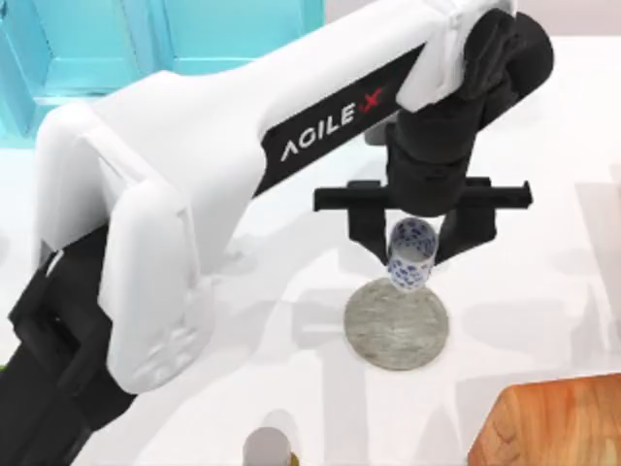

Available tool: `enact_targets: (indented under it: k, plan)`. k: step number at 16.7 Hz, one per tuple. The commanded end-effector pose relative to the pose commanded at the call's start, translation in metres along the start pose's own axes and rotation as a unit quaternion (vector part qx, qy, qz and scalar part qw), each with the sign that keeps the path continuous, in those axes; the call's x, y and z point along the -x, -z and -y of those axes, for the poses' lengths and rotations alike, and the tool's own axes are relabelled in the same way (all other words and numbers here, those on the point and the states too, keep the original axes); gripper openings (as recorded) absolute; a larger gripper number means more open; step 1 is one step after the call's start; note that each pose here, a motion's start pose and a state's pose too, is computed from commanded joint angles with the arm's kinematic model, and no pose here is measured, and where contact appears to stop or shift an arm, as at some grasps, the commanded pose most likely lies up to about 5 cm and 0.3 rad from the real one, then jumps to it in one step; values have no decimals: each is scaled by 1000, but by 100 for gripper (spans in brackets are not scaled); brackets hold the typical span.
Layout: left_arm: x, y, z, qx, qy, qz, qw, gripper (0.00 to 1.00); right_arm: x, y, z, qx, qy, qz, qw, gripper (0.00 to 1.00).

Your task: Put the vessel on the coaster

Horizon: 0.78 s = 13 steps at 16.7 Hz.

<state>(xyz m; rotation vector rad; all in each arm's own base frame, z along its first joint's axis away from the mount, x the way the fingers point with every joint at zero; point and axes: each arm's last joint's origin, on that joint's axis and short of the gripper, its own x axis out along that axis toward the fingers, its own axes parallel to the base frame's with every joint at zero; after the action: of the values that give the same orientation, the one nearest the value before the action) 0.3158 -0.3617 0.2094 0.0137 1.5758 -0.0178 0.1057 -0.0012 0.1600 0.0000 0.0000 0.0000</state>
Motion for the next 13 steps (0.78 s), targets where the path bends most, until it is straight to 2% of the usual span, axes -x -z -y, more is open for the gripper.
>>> enact_targets:
  k: [4, 10, 13]
  plan:
    - [-3, -1, -1, 1, 2, 0, 1000, 0, 0, 0, 0, 0, 0, 0, 1000, 100]
    - [-56, 0, 0, -1, 1, -1, 1000, 0, 0, 0, 0, 0, 0, 0, 1000, 100]
    - [-65, 0, 0, 0, 0, 0, 1000, 0, 0, 0, 0, 0, 0, 0, 1000, 100]
